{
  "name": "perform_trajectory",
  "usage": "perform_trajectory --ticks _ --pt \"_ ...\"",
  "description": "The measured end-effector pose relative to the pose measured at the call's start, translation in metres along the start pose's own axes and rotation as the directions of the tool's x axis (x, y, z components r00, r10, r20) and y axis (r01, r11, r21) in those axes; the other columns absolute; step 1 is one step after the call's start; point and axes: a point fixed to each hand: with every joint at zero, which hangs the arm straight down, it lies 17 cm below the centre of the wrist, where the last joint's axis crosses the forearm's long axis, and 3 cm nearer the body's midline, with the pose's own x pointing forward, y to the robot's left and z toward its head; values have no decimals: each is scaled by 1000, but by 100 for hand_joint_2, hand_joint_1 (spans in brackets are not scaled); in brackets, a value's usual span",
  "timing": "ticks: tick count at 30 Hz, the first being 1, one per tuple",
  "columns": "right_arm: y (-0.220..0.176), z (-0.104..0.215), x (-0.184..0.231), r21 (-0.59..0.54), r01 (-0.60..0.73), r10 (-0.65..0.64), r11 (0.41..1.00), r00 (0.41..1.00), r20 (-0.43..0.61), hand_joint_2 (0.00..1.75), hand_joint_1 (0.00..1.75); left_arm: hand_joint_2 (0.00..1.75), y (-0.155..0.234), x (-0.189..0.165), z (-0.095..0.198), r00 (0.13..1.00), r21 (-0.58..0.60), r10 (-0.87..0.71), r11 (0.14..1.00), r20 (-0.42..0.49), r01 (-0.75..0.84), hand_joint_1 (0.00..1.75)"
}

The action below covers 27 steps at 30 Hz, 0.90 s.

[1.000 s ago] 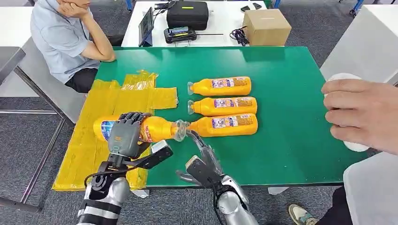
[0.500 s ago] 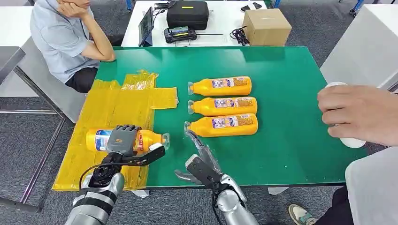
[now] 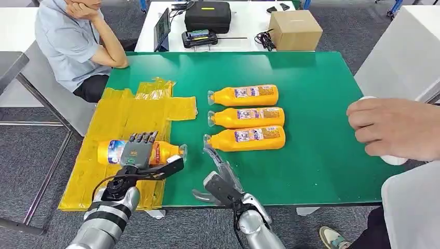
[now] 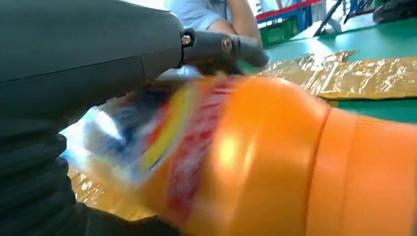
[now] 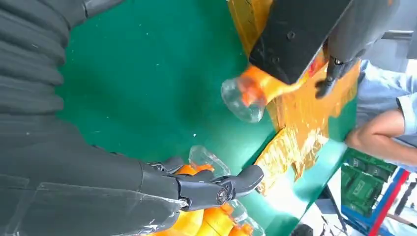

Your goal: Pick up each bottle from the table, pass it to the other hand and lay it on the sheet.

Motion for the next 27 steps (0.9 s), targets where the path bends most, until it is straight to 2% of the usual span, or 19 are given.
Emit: perform_trajectory --ticks 7,20,27 --pt "0 -2 -1 5 -2 2 1000 1000 -2 175 0 175 -11 -2 -6 999 -88 23 996 -25 -25 0" --pt "1 -3 -7 16 -4 4 1000 1000 -14 175 0 175 -22 -6 -13 997 -154 63 986 -46 -69 0" --pt "1 0 -10 10 -21 21 1000 1000 -21 175 0 175 -14 8 -8 996 -81 87 993 2 -86 0"
